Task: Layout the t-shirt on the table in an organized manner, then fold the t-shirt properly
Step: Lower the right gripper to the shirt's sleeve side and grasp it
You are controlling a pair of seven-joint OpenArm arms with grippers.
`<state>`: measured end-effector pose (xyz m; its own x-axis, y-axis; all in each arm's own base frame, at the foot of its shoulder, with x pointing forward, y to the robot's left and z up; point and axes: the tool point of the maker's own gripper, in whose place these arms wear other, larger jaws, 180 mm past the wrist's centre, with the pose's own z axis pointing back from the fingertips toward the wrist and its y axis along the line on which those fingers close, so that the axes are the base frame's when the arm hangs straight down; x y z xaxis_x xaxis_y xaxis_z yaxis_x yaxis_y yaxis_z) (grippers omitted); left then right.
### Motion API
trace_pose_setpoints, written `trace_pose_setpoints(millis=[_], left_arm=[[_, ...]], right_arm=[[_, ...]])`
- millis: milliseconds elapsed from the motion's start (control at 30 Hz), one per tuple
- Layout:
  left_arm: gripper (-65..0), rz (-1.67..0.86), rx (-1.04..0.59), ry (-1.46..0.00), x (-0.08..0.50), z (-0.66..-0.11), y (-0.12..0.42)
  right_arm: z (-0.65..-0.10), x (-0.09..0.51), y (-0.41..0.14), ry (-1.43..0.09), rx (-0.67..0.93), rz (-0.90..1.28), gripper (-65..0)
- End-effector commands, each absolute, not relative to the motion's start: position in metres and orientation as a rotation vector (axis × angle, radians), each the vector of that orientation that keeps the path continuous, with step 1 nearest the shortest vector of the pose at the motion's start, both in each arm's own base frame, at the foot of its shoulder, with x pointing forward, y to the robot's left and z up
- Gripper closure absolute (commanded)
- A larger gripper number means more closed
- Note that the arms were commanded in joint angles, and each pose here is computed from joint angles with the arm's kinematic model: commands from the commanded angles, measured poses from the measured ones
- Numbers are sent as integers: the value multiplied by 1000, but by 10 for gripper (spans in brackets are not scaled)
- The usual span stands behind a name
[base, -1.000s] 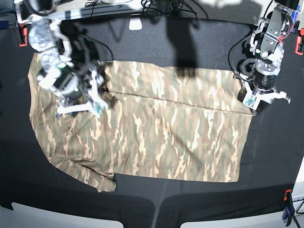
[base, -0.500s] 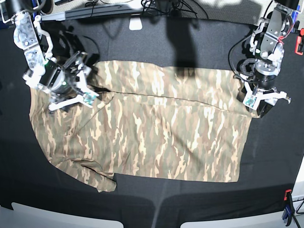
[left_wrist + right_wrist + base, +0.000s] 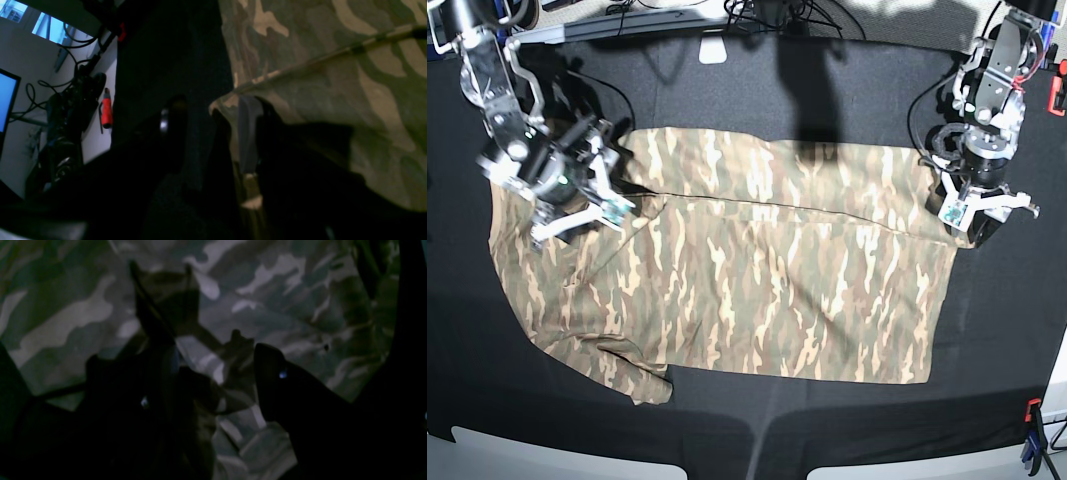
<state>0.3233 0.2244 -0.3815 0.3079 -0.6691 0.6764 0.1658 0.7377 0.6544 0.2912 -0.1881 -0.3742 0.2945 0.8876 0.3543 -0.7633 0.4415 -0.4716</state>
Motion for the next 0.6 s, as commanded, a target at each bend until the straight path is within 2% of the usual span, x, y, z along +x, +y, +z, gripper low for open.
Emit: trace_pose_setpoints(millis=[0, 167, 300, 567], left_arm=[[-232, -589, 556, -1177, 331, -366, 229], [-232, -589, 556, -1177, 331, -366, 229], [-232, -588, 556, -1177, 331, -366, 229], [-232, -588, 556, -1177, 331, -366, 229]], right_arm=[[-368, 299, -188, -647, -240, 1118, -344], [-389, 305, -187, -586, -308, 1181, -345], [-378, 328, -183, -639, -411, 1184, -345], [-351, 358, -180, -699, -466, 1187, -345]])
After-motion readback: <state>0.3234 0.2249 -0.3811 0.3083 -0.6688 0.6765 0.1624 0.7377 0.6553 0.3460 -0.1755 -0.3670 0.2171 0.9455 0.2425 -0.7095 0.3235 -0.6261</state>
